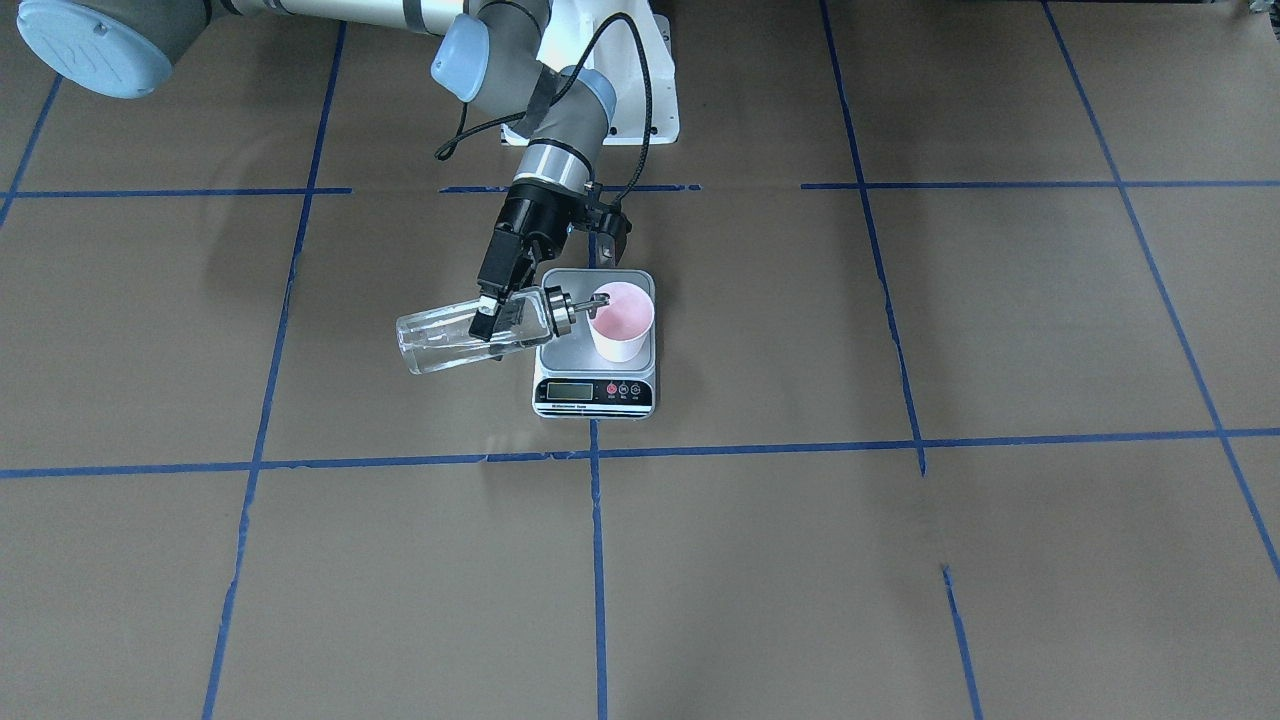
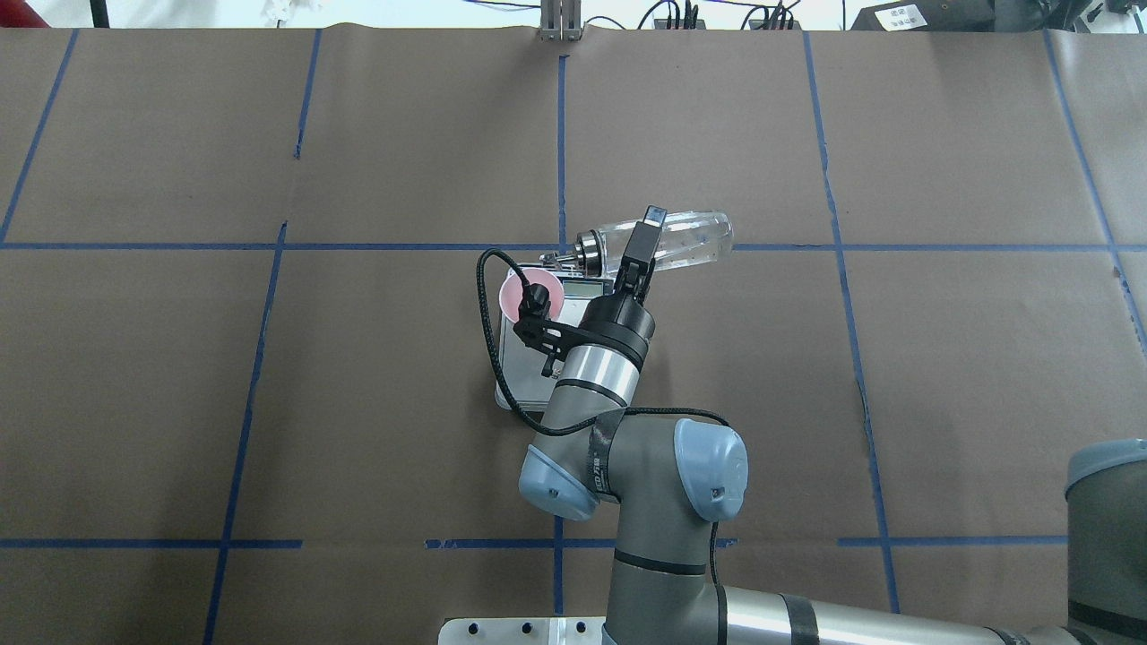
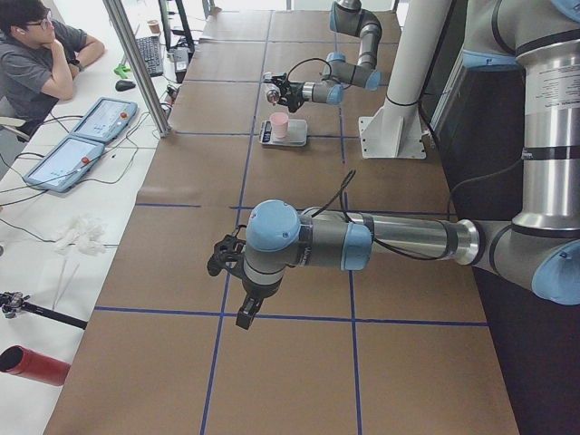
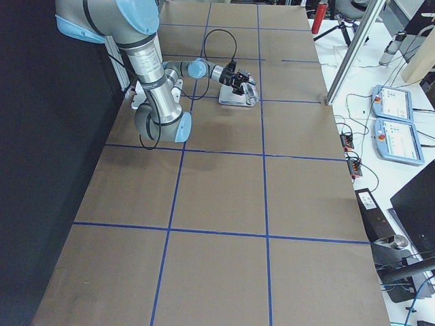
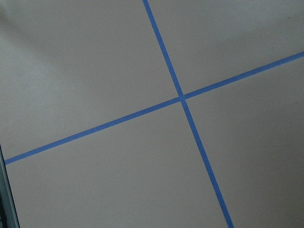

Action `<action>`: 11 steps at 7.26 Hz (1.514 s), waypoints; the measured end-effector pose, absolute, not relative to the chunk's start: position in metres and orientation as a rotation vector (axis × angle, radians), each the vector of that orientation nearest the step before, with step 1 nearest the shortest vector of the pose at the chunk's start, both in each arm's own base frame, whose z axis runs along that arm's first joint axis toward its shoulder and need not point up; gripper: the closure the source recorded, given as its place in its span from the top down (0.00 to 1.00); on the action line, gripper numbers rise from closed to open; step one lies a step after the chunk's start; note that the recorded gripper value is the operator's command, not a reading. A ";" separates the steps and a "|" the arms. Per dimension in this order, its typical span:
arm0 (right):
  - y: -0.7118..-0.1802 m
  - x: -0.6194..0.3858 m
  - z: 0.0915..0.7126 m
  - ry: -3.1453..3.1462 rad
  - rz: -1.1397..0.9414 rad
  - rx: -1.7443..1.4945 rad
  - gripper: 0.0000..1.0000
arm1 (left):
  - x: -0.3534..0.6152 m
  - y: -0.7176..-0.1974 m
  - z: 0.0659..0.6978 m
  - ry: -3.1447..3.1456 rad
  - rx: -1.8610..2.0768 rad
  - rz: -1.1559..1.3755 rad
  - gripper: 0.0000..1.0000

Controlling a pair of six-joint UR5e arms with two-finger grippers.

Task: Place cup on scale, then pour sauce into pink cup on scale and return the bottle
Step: 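Tilt the bottle spout down into the pink cup with the right gripper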

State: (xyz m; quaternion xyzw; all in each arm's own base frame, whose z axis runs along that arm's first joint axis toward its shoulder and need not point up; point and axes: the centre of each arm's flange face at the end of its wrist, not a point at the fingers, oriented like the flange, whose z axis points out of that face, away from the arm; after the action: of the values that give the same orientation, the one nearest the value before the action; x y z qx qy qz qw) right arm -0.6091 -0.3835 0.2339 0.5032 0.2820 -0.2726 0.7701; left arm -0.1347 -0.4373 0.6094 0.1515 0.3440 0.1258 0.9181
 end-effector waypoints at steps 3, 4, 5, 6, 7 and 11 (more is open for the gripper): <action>-0.384 -0.607 0.239 0.651 -0.611 1.100 0.00 | -0.135 -0.437 0.608 0.707 0.314 0.259 1.00; -0.384 -0.606 0.242 0.664 -0.616 1.104 0.00 | -0.135 -0.438 0.607 0.706 0.315 0.260 1.00; -0.384 -0.606 0.244 0.672 -0.620 1.105 0.00 | -0.135 -0.438 0.607 0.706 0.316 0.260 1.00; -0.384 -0.606 0.245 0.677 -0.622 1.106 0.00 | -0.135 -0.437 0.606 0.706 0.316 0.261 1.00; -0.384 -0.605 0.247 0.683 -0.623 1.108 0.00 | -0.135 -0.437 0.606 0.706 0.316 0.261 1.00; -0.385 -0.604 0.245 0.719 -0.644 1.117 0.00 | -0.135 -0.438 0.604 0.705 0.322 0.264 1.00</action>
State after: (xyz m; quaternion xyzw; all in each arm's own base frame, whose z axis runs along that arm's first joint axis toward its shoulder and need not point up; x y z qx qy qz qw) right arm -0.6041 -0.3846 0.2453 0.5092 0.3278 -0.2937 0.7396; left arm -0.1345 -0.4378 0.6038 0.1563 0.3425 0.1281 0.9175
